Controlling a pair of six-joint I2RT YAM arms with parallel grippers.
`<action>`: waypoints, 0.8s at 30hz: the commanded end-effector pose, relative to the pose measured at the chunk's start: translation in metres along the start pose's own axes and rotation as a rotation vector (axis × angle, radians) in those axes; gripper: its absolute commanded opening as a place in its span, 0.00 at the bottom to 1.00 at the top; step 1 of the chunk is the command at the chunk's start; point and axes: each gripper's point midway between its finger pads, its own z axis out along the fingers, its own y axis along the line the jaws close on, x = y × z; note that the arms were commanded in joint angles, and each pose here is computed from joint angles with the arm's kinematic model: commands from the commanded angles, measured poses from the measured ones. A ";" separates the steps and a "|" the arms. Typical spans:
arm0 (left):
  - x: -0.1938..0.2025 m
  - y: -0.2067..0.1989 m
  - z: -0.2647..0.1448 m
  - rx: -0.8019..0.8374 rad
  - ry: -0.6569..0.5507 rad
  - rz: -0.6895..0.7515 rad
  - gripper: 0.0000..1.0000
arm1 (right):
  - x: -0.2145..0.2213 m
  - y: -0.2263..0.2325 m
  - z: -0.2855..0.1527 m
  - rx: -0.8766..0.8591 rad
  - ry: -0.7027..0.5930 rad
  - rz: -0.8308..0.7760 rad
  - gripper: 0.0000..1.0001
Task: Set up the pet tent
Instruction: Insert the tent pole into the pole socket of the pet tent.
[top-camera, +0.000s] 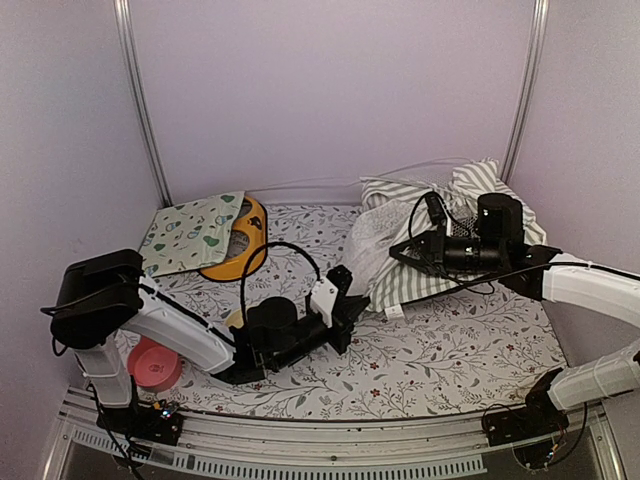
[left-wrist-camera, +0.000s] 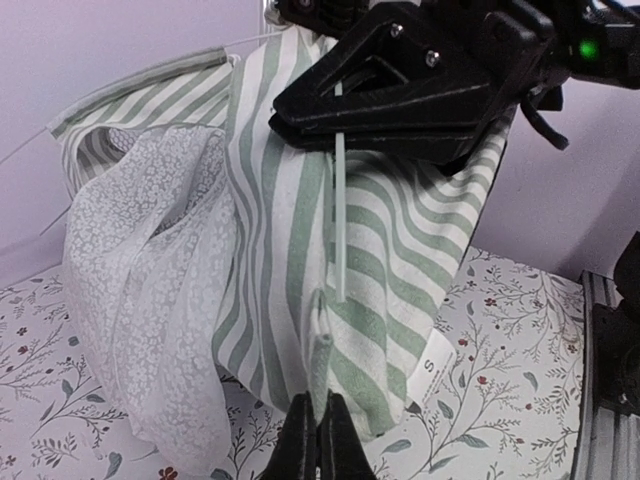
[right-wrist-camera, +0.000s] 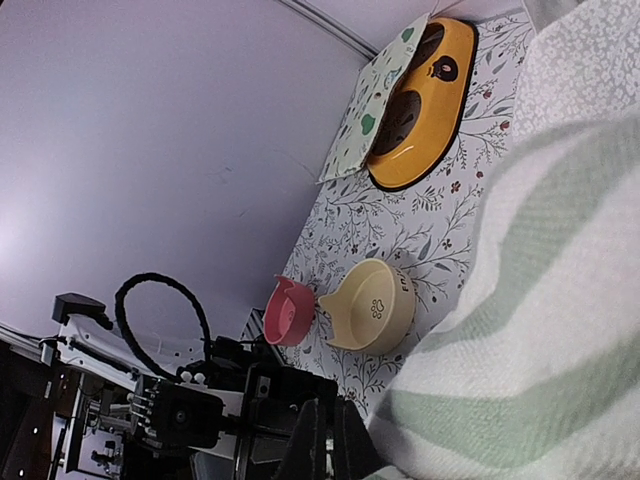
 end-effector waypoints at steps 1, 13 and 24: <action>0.027 -0.005 -0.009 0.001 0.114 0.075 0.00 | -0.065 0.002 -0.015 0.052 -0.239 -0.120 0.00; 0.031 -0.010 -0.006 0.017 0.131 0.097 0.00 | -0.061 0.002 -0.011 0.037 -0.230 -0.102 0.00; 0.040 -0.011 -0.004 0.020 0.153 0.101 0.00 | -0.060 0.006 -0.011 0.024 -0.227 -0.100 0.00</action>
